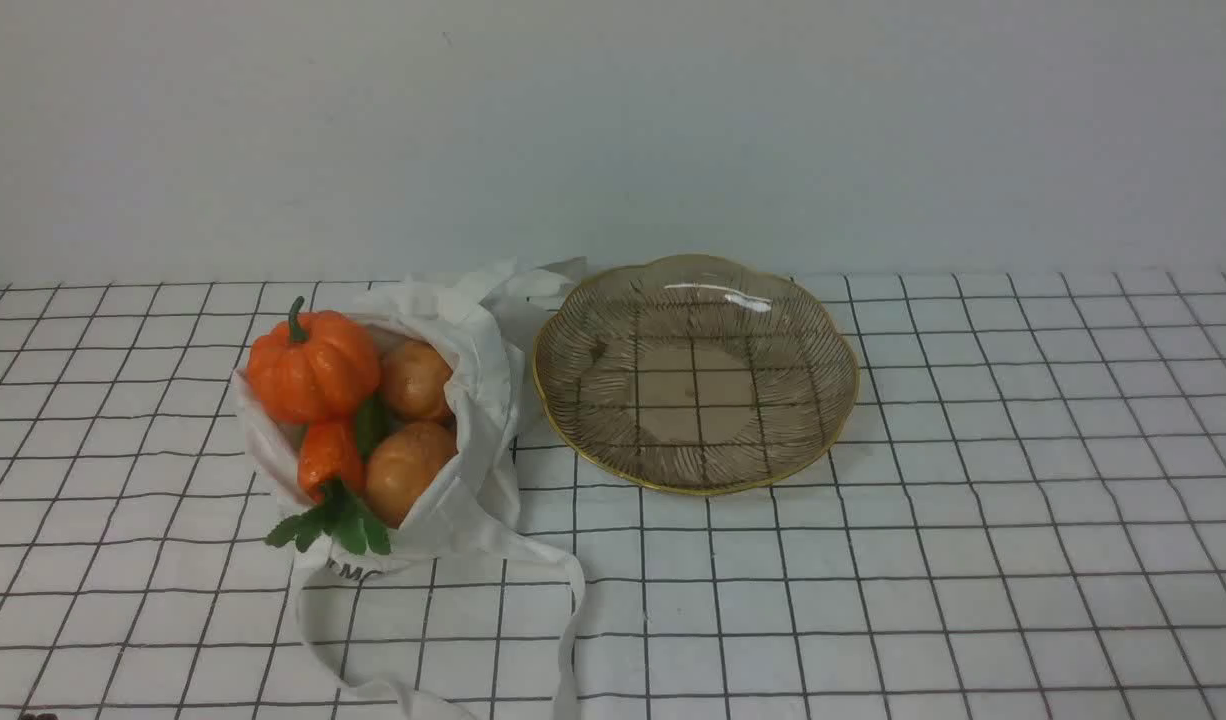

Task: Take vegetables from bag on white checkered tablecloth place on plate.
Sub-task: 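Reach into the cloth bag and grasp the pumpkin with the left gripper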

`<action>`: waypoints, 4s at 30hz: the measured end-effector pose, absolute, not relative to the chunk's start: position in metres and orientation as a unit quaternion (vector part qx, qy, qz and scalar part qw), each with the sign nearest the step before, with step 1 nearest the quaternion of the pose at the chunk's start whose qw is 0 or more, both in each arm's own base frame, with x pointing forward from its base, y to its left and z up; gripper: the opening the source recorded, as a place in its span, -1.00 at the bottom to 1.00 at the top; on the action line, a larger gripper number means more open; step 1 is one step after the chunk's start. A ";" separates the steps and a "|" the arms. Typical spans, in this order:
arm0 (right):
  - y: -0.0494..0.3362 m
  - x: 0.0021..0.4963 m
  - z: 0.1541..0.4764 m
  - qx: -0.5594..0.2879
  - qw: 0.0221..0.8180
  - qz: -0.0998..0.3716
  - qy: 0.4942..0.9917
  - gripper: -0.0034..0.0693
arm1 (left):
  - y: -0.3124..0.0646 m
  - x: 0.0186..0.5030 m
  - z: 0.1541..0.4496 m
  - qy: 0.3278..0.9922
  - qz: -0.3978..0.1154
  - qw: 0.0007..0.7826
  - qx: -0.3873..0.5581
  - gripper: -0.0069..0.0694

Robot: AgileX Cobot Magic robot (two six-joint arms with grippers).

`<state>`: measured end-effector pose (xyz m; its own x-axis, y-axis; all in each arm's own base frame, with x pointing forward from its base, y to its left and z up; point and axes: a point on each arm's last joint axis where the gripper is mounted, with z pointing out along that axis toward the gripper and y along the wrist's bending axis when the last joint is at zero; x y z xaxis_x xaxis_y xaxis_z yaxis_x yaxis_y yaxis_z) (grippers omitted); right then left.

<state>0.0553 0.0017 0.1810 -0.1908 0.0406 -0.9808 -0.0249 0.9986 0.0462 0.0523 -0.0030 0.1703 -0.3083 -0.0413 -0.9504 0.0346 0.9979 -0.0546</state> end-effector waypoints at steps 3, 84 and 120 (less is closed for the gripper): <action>0.002 0.055 0.181 0.005 0.636 0.026 0.771 -0.95 | -0.003 0.052 0.170 0.808 -0.032 0.588 -0.002 -0.84; 0.002 0.055 0.181 0.005 0.636 0.026 0.772 -0.95 | -0.036 0.086 0.305 0.883 -0.260 0.378 -0.103 -0.84; 0.002 0.055 0.181 0.005 0.636 0.026 0.772 -0.95 | -0.025 0.369 0.247 0.928 -0.062 0.366 -0.022 0.41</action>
